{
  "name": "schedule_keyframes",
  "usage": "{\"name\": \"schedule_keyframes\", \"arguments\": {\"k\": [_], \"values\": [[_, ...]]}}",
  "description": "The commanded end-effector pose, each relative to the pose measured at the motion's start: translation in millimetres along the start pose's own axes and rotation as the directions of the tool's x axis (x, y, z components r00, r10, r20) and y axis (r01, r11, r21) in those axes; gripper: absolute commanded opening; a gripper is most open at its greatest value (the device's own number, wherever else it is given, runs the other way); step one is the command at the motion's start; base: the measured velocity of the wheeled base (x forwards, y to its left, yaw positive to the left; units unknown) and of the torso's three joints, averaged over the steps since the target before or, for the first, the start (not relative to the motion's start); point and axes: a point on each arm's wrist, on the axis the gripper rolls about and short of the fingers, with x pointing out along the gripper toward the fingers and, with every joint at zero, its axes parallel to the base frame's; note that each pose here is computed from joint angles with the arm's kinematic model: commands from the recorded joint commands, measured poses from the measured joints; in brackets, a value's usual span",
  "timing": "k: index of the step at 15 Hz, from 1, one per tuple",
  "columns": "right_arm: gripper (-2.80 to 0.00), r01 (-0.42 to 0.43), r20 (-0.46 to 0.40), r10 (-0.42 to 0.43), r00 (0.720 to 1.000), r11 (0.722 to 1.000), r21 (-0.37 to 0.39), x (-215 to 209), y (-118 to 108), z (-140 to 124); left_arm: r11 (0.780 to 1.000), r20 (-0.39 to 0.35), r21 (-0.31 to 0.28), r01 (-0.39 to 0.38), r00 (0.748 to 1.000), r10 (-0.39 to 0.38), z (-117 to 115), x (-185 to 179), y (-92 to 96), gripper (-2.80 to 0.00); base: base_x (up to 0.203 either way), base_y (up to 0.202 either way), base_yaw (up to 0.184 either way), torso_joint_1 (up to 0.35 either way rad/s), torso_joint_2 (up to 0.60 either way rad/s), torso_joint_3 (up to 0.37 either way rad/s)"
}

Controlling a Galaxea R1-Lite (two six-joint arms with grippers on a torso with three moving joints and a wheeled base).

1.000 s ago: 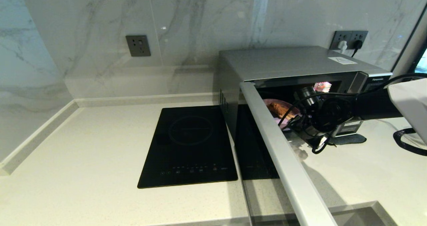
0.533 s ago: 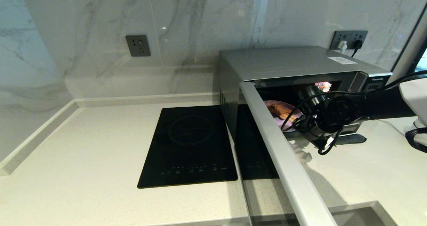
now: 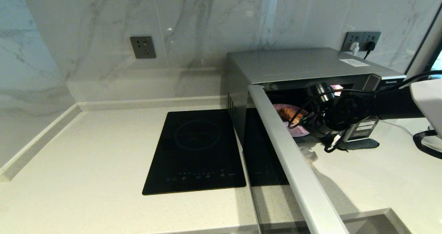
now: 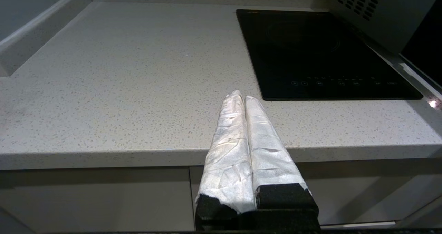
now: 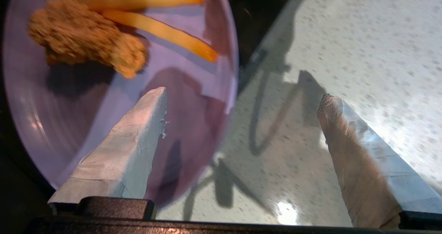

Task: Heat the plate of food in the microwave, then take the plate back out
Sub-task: Take the plate out of the microwave

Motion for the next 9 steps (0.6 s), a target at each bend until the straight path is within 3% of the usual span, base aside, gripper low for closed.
{"name": "schedule_keyframes", "arguments": {"k": [1,5,9], "values": [[0.00,0.016,-0.005,-0.016,1.000,1.000,0.000,13,2,-5,1.000,0.000,-0.001,-0.001,1.000,0.001,0,0,0.0,-2.80,0.000,0.000,0.000,0.000,0.00,0.000],[0.00,0.034,-0.012,-0.034,0.999,0.999,0.017,14,3,-5,1.000,0.000,-0.001,-0.001,1.000,0.001,0,0,0.0,-2.80,0.000,0.000,0.000,0.000,0.00,0.000],[0.00,0.060,-0.035,-0.057,0.998,0.994,0.092,-5,11,7,1.000,0.000,-0.001,-0.001,1.000,0.001,0,0,0.0,-2.80,0.000,0.000,0.000,0.000,0.00,0.000]]}}
